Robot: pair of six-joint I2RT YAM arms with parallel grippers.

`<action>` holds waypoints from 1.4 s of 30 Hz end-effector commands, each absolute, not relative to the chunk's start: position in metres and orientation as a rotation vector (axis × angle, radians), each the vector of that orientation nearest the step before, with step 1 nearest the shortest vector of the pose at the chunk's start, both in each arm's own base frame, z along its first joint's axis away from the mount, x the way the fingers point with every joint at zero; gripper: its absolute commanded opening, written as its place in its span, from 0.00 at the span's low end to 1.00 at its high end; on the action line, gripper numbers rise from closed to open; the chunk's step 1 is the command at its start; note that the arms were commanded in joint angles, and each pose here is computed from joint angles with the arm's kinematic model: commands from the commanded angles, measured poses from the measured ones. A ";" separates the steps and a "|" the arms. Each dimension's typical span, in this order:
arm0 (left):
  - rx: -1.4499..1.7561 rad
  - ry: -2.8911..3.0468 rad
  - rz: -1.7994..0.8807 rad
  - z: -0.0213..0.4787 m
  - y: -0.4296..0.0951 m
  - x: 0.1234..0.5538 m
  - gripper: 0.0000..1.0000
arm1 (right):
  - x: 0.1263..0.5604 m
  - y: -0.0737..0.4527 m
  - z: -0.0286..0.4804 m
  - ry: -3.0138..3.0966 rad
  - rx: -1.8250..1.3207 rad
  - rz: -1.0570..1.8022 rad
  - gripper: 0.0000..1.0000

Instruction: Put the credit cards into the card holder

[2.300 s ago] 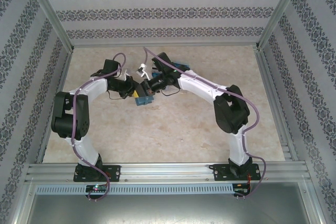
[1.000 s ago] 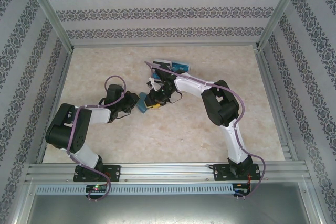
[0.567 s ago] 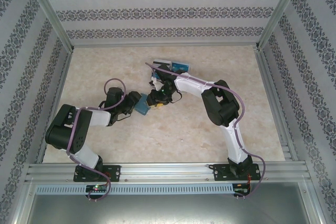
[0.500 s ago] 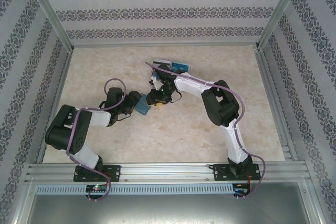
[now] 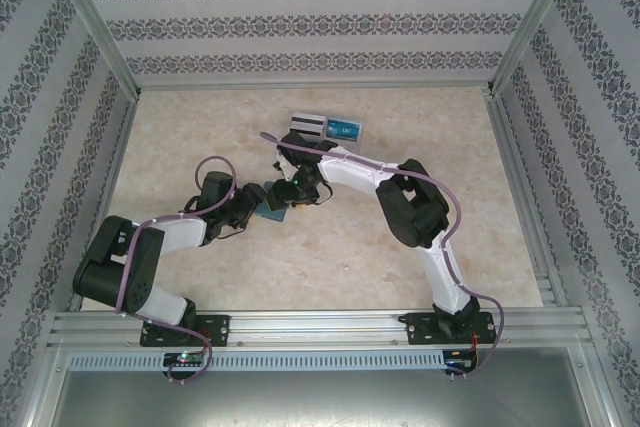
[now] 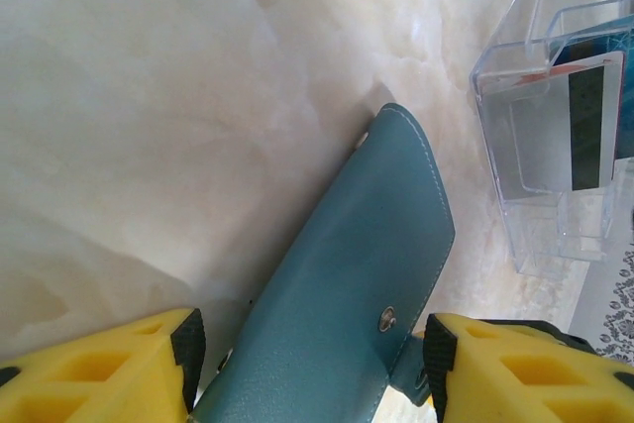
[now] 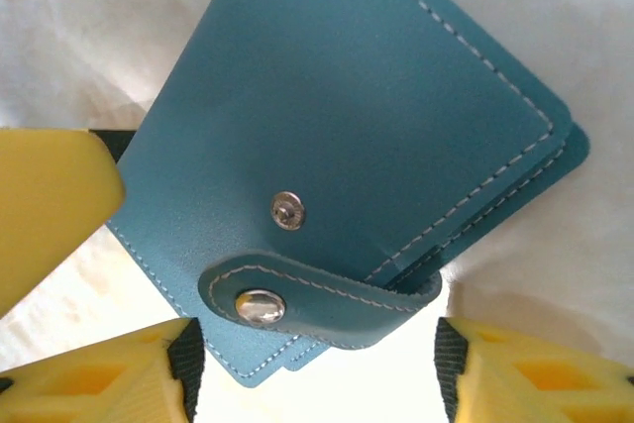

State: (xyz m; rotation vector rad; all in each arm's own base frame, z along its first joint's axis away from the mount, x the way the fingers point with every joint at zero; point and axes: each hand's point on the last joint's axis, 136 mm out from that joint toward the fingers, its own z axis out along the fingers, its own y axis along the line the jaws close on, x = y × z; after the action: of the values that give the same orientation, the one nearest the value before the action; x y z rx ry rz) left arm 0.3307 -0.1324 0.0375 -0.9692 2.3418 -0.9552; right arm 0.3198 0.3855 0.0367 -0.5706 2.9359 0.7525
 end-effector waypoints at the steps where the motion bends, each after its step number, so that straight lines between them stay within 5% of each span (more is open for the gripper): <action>1: -0.959 2.447 -0.886 0.025 -0.132 0.312 0.62 | 0.338 0.377 0.031 2.904 -0.536 0.595 0.58; 15: -0.802 2.453 -0.803 0.060 -0.122 0.320 0.64 | 0.365 0.355 0.058 2.737 -0.530 0.606 0.00; 28: -0.417 2.451 -0.887 0.116 -0.151 0.351 0.66 | 0.347 0.349 0.142 2.617 -0.684 0.807 0.00; 42: -0.538 2.562 -1.001 0.060 -0.164 0.350 0.61 | 0.354 0.320 0.093 2.737 -0.458 0.945 0.00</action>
State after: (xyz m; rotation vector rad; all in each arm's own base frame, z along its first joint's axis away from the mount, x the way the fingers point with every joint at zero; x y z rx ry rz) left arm 0.3477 -0.1637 0.0614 -0.5168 2.5774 -0.9615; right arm 0.3546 0.3276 0.0912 -0.5024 2.7372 0.9067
